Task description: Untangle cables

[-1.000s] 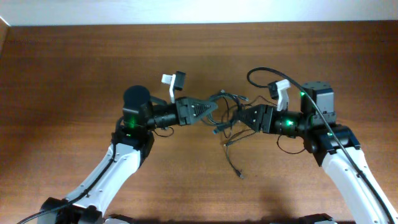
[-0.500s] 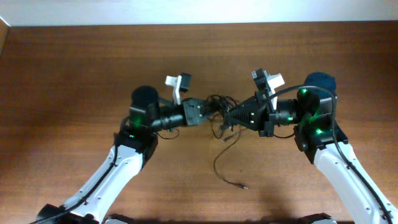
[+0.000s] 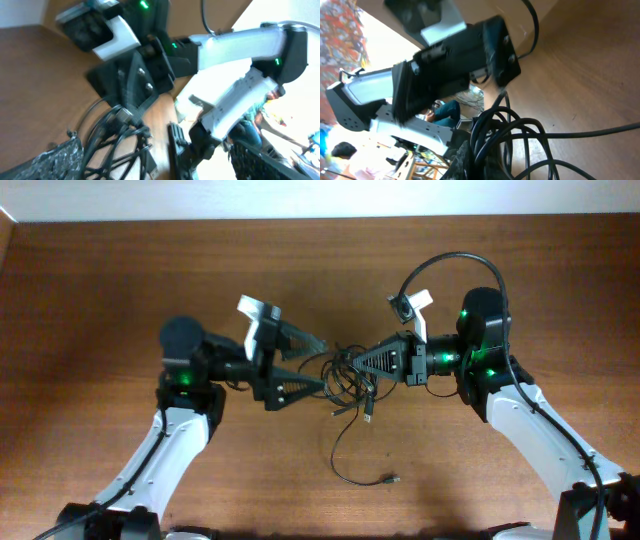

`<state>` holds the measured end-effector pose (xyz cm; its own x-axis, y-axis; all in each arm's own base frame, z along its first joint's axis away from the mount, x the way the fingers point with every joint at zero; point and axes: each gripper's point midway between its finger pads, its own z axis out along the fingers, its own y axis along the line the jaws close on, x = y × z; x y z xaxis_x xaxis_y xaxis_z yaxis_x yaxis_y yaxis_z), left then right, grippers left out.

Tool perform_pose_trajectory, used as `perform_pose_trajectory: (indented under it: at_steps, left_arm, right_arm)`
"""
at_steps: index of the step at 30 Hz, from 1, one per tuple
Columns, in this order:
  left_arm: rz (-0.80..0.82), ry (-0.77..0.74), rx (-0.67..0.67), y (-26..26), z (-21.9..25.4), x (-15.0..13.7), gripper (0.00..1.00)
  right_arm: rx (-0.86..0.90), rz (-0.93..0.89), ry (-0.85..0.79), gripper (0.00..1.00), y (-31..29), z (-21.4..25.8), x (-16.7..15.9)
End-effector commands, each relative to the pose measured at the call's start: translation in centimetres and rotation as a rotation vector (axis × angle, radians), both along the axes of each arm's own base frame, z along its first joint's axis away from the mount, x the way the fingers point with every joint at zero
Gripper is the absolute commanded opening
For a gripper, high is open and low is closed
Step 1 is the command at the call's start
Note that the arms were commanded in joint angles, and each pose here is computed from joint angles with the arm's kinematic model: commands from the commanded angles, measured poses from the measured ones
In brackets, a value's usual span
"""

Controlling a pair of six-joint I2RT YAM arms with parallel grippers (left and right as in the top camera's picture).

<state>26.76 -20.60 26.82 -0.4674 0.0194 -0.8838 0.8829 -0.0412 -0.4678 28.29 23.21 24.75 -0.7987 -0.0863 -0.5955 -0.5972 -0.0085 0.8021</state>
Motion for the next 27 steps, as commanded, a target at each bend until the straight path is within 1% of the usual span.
perform_pose_trajectory:
  at_steps: [1, 2, 3, 4, 5, 7, 8, 9, 10, 11, 12, 13, 14, 15, 17, 18, 19, 20, 21, 22, 23, 24, 25, 26, 27]
  left_arm:
    - [0.078, -0.075, 0.040, -0.5, -2.4, 1.1, 1.00]
    - [0.182, -0.023, 0.098, -0.3, -4.2, 2.6, 1.00]
    - [0.263, 0.015, 0.156, -0.2, -5.7, 3.7, 0.83]
    - [0.298, 0.036, 0.187, -0.3, -6.5, 4.1, 0.67]
    - [0.295, 0.030, 0.197, -1.0, -6.6, 3.9, 0.52]
    - [0.252, 0.023, 0.201, -2.6, -6.6, 2.9, 0.32]
    - [0.224, 0.021, 0.201, -3.4, -6.6, 2.2, 0.00]
    - [0.222, 0.022, 0.201, -3.5, -6.6, 2.2, 0.00]
    - [0.252, 0.074, 0.193, -2.8, -6.5, 2.8, 0.00]
    - [0.307, 0.157, 0.172, -1.3, -6.1, 3.9, 0.00]
    - [0.338, 0.216, 0.123, 0.6, -4.8, 4.7, 0.00]
    - [0.355, 0.243, 0.077, 2.2, -3.5, 5.3, 0.00]
    - [0.373, 0.289, 0.032, 3.4, -2.3, 5.8, 0.00]
    - [0.407, 0.344, -0.012, 4.5, -1.2, 6.5, 0.00]
    - [0.414, 0.365, -0.030, 4.7, -0.7, 6.7, 0.00]
    - [0.420, 0.366, -0.030, 4.7, -0.7, 6.8, 0.00]
    - [0.463, 0.413, -0.041, 5.0, -0.9, 7.5, 0.00]
    - [0.544, 0.501, -0.062, 5.6, -1.3, 8.7, 0.00]
    - [0.682, 0.693, -0.102, 6.9, -2.7, 10.5, 0.00]
    - [0.766, 0.861, -0.127, 7.7, -4.2, 11.3, 0.00]
    - [0.809, 0.955, -0.135, 8.1, -5.3, 11.5, 0.00]
    - [0.814, 0.977, -0.128, 8.1, -5.7, 11.4, 0.00]
    - [0.807, 0.916, -0.103, 8.0, -5.6, 11.3, 0.00]
    - [0.790, 0.770, -0.044, 7.8, -5.6, 11.1, 0.00]
    - [0.747, 0.678, -0.007, 7.4, -5.4, 10.6, 0.00]
  right_arm:
    - [0.008, 0.037, 0.066, 0.04, 0.2, 0.9, -0.4]
    - [0.008, 0.038, 0.068, 0.04, 0.2, 0.9, -0.4]
    - [0.007, 0.036, 0.068, 0.04, 0.2, 0.9, -0.4]
    - [0.007, 0.037, 0.068, 0.04, 0.2, 0.9, -0.4]
    - [0.007, 0.037, 0.068, 0.04, 0.2, 0.9, -0.4]
    - [0.004, 0.023, 0.067, 0.04, 0.2, 0.8, -0.2]
    - [0.000, 0.008, 0.066, 0.04, 0.3, 0.7, 0.1]
    - [-0.006, -0.011, 0.064, 0.04, 0.3, 0.6, 0.4]
    - [-0.022, -0.072, -0.003, 0.05, 0.3, 0.3, 1.5]
    - [-0.060, -0.167, -0.035, 0.05, 0.2, -0.5, 3.1]
    - [-0.138, -0.303, -0.026, 0.06, -0.4, -2.3, 5.2]
    - [-0.209, -0.390, -0.025, 0.06, -1.1, -3.8, 6.5]
    - [-0.378, -0.542, -0.019, 0.04, -3.0, -7.2, 8.2]
    - [-0.577, -0.690, 0.012, 0.04, -5.3, -10.6, 9.1]
    - [-0.735, -0.800, 0.056, 0.04, -7.9, -13.0, 9.2]
    - [-0.764, -0.808, 0.075, 0.07, -8.4, -13.6, 9.0]
    - [-0.772, -0.804, 0.084, 0.16, -8.4, -13.7, 8.7]
    - [-0.777, -0.801, 0.091, 0.20, -8.5, -13.8, 8.6]
    - [-0.786, -0.795, 0.104, 0.32, -8.5, -14.0, 8.3]
    - [-0.782, -0.779, 0.114, 0.41, -8.3, -14.0, 8.0]
    - [-0.737, -0.724, 0.126, 0.47, -7.3, -13.5, 7.3]
    - [-0.641, -0.620, 0.139, 0.53, -5.4, -12.1, 6.1]
    - [-0.569, -0.545, 0.140, 0.56, -4.1, -10.9, 5.2]
    - [-0.474, -0.437, 0.072, 0.56, -2.7, -8.7, 4.0]
    - [-0.385, -0.341, -0.026, 0.56, -1.6, -6.4, 2.8]
